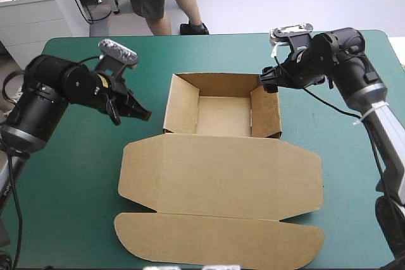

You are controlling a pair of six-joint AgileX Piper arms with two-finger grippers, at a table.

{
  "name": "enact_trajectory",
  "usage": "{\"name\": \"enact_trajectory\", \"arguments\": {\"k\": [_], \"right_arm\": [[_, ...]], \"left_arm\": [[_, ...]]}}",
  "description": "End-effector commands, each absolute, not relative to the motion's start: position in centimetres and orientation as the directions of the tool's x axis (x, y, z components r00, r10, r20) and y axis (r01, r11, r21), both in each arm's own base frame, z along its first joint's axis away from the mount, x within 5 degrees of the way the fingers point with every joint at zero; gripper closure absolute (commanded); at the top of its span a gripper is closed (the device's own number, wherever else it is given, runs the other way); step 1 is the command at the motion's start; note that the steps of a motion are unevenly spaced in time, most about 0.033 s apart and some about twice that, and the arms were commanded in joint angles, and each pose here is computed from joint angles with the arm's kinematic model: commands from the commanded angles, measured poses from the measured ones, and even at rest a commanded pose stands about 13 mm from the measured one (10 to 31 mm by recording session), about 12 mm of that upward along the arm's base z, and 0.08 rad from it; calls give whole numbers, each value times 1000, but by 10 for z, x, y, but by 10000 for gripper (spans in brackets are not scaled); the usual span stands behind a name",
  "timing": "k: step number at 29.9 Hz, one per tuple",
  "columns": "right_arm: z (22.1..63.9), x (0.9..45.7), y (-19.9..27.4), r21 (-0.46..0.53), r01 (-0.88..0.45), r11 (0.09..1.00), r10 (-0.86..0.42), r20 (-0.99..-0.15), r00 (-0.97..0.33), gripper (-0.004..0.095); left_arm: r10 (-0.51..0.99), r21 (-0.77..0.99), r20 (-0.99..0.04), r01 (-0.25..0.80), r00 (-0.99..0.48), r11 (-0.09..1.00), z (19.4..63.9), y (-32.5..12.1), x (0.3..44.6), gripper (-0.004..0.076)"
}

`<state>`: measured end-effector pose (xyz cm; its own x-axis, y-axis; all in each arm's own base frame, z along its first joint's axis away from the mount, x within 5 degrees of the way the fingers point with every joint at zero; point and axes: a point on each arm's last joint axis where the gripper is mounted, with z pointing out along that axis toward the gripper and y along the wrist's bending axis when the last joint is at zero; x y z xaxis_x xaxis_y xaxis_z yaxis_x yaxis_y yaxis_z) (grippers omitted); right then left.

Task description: Fold the box

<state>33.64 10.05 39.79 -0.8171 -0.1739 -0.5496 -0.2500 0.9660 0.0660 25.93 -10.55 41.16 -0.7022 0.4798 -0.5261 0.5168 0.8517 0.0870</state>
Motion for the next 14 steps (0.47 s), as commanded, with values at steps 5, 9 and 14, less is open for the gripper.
{"name": "enact_trajectory", "arguments": {"k": [5,9,14], "right_arm": [[365,364,100,76,-214,974,-148,-500,-853,135],[338,380,103,80,-203,976,-148,-436,-888,137],[316,390,109,105,-222,969,-166,-384,-908,177]], "left_arm": [[518,51,-331,533,-789,845,352,-92,223,732],[507,26,-295,524,-810,852,324,-88,210,732],[478,-5,-296,502,-827,865,306,-85,198,732]]}}
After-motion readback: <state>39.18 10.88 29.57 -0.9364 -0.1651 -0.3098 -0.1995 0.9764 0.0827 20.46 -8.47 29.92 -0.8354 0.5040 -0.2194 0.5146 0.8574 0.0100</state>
